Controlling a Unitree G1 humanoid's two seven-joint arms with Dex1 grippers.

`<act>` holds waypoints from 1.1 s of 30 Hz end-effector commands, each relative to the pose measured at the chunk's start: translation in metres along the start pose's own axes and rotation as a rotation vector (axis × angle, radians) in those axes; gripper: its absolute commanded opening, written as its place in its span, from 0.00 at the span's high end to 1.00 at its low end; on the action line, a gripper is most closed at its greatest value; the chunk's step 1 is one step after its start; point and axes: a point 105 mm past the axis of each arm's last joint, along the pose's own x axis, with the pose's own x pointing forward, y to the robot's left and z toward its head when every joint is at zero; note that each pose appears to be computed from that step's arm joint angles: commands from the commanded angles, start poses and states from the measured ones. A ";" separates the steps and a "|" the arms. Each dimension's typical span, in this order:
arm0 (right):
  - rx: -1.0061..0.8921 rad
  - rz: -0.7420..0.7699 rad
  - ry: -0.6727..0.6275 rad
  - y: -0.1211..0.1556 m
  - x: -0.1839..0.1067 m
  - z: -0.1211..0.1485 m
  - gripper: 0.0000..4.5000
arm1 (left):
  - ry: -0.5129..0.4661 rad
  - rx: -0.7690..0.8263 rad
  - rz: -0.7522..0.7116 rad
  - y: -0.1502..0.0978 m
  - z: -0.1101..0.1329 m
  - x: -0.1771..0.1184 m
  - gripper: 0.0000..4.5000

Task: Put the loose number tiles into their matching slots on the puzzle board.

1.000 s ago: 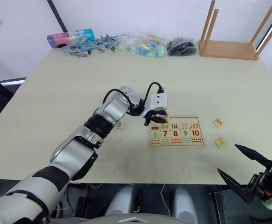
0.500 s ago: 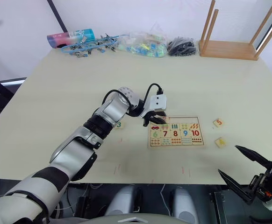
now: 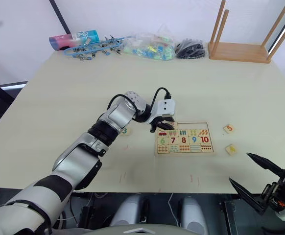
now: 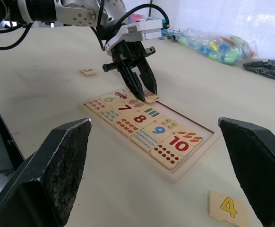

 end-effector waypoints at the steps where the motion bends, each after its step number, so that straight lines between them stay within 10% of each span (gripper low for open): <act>1: -0.045 -0.011 -0.002 -0.005 -0.004 0.007 0.00 | -0.001 0.023 -0.011 -0.003 0.001 -0.001 0.79; 24: -0.046 -0.010 -0.003 -0.007 -0.004 0.005 0.00 | 0.002 0.021 -0.025 -0.007 -0.002 -0.001 0.79; 26: -0.046 -0.011 -0.004 -0.007 -0.004 0.005 0.00 | -0.001 0.024 -0.024 -0.006 -0.001 -0.001 0.43; 30: -0.048 -0.011 -0.003 -0.008 -0.003 0.005 0.00 | -0.008 0.043 -0.008 -0.004 0.002 -0.001 0.07; 33: -0.049 -0.012 -0.002 -0.008 -0.003 0.005 0.00 | -0.023 0.051 0.002 -0.002 0.006 -0.003 0.00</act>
